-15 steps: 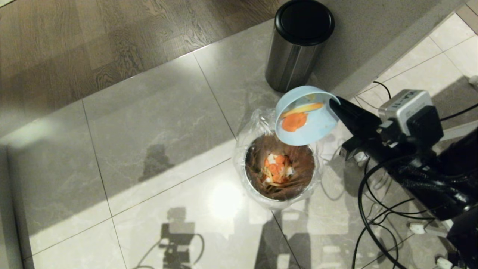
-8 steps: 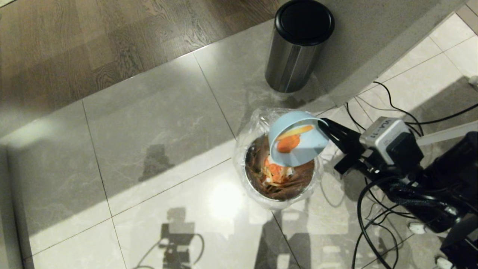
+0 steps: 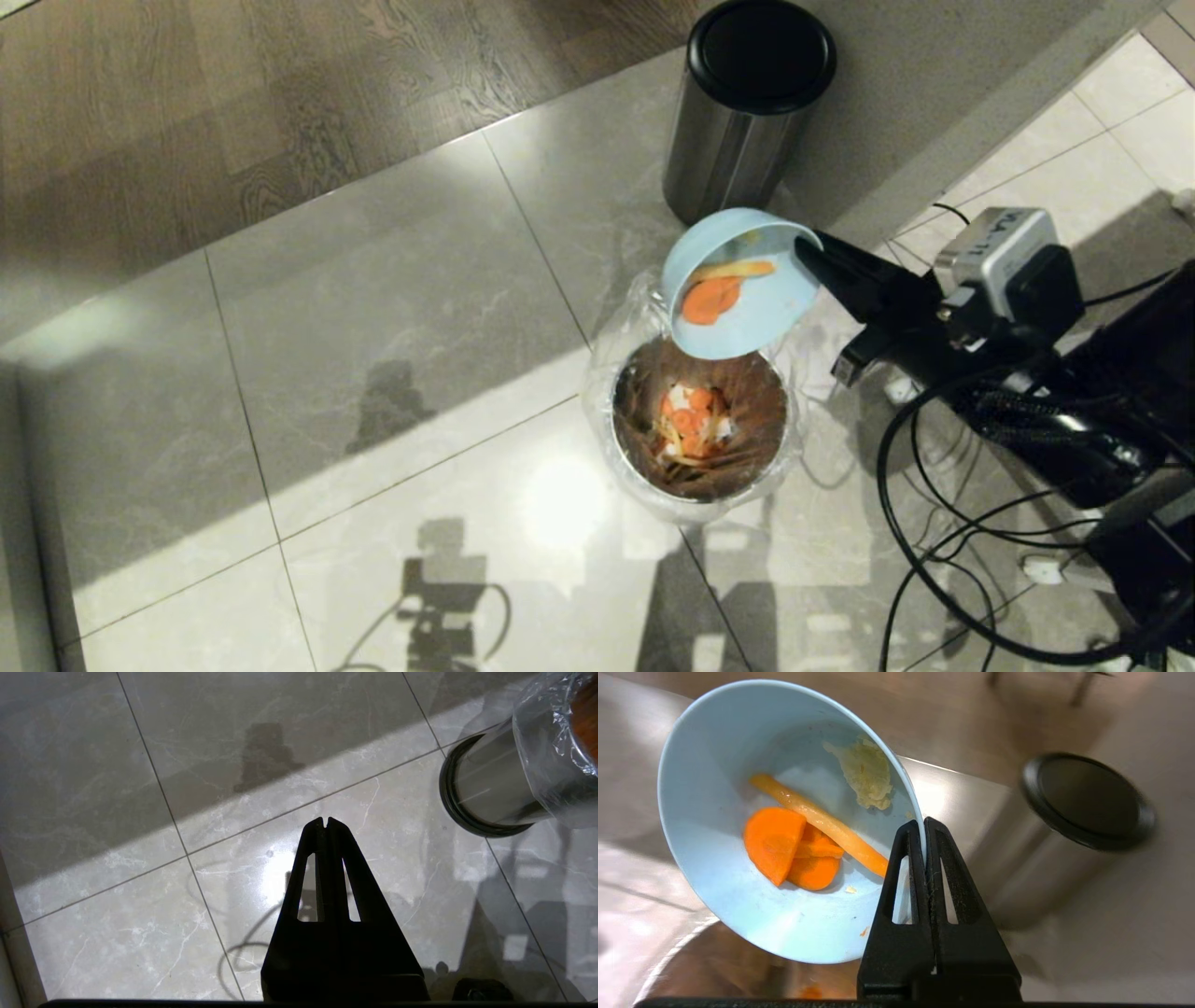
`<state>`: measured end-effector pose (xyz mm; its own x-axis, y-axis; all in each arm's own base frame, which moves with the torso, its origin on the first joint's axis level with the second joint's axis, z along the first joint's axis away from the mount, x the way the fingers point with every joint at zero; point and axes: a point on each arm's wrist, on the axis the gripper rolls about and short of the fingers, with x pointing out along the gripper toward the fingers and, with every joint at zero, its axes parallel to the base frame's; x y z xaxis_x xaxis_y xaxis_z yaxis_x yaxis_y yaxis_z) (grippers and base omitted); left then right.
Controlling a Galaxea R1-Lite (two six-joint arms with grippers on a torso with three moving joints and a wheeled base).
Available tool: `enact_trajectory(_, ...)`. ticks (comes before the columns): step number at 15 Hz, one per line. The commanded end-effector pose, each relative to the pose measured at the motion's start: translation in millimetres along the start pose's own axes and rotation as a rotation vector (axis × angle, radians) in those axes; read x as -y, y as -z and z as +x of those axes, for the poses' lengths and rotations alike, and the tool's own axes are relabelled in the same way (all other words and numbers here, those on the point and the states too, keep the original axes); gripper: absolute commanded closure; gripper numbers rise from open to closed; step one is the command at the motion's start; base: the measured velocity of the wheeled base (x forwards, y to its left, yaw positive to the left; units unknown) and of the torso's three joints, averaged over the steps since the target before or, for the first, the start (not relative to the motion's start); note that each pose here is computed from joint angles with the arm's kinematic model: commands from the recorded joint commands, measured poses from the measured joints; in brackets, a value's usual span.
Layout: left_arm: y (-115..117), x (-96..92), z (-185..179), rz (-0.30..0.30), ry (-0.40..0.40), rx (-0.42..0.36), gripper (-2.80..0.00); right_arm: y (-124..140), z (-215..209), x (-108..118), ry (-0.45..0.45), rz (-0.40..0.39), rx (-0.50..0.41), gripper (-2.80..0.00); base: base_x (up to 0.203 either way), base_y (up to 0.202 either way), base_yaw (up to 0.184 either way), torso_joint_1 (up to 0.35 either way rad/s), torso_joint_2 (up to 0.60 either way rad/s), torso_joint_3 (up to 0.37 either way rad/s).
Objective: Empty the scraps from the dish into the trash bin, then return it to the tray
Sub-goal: Pour the leftover food from the bowl into the trash can
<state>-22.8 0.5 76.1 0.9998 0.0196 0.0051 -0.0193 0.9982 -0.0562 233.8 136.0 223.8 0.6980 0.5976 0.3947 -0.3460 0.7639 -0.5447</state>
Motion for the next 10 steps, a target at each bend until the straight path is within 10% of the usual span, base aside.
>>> enact_trajectory(1,-0.1,0.0,0.1,-0.001,0.000,0.000,0.00,-1.8,0.5,4.9,-0.041,0.006,0.048,0.00,0.000,0.000,0.000,0.000,0.00,0.000)
enact_trajectory(10,-0.1,0.0,0.1,-0.001,-0.001,0.000,0.00,1.6,-0.1,3.4,-0.322,0.027,0.203,0.00,0.000,0.000,0.000,0.000,0.00,0.000)
